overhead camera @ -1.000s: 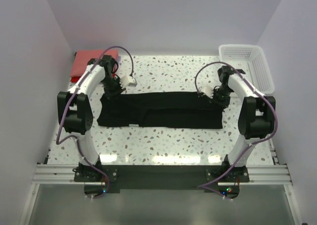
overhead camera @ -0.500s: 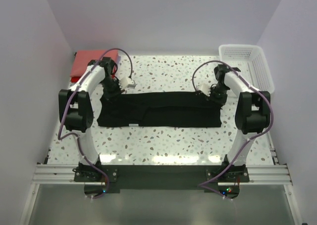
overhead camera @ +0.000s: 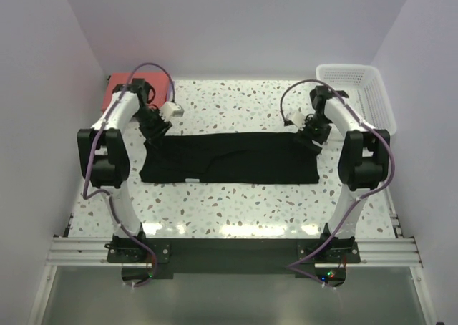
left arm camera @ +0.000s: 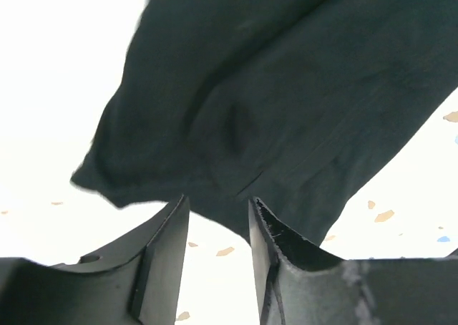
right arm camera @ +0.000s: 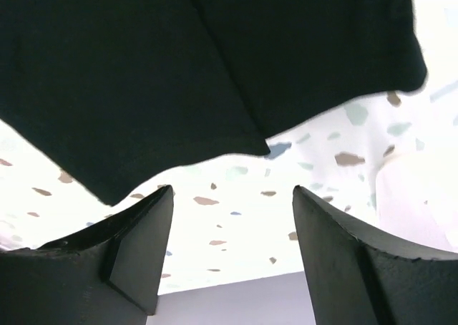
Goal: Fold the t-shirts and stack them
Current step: Fold the tshirt
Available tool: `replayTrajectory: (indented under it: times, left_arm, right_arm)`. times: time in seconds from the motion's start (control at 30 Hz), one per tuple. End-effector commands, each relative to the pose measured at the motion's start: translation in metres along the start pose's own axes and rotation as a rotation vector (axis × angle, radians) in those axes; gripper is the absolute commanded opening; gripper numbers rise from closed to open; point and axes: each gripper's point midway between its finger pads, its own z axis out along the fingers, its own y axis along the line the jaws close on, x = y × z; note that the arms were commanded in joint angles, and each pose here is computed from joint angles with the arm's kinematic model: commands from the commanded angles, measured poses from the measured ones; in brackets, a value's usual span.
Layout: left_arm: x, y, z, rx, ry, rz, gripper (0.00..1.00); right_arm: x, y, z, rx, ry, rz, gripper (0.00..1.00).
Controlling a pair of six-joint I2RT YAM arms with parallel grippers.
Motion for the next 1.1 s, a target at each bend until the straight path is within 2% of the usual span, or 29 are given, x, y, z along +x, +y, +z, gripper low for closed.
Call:
replayTrajectory:
  times: [0.0,0.17,0.3,0.47,0.7,1.07]
  left_arm:
    - [0.009,0.006,-0.028,-0.006,-0.104,-0.166,0.45]
    - [0.046,-0.019,-0.021,0.056,-0.136,-0.311,0.46]
    - [0.06,-0.037,-0.007,0.077,-0.128,-0.349,0.49]
    - [0.08,-0.038,0.006,0.048,-0.101,-0.392,0.5]
    - [0.084,-0.026,0.006,0.022,-0.11,-0.409,0.5]
    - [0.075,-0.038,0.013,0.136,-0.137,-0.429,0.49]
  right_arm:
    - [-0.001,0.014,-0.044,-0.007,-0.052,0.149,0.71]
    - [0.008,0.051,-0.038,-0.114,-0.063,0.339,0.67]
    - [0.017,0.066,-0.017,-0.164,-0.022,0.45,0.67]
    - [0.022,0.072,0.004,-0.178,0.027,0.547,0.67]
    - [0.034,0.069,0.011,-0.179,0.045,0.625,0.67]
    - [0.037,0.075,0.018,-0.256,0.044,0.714,0.62]
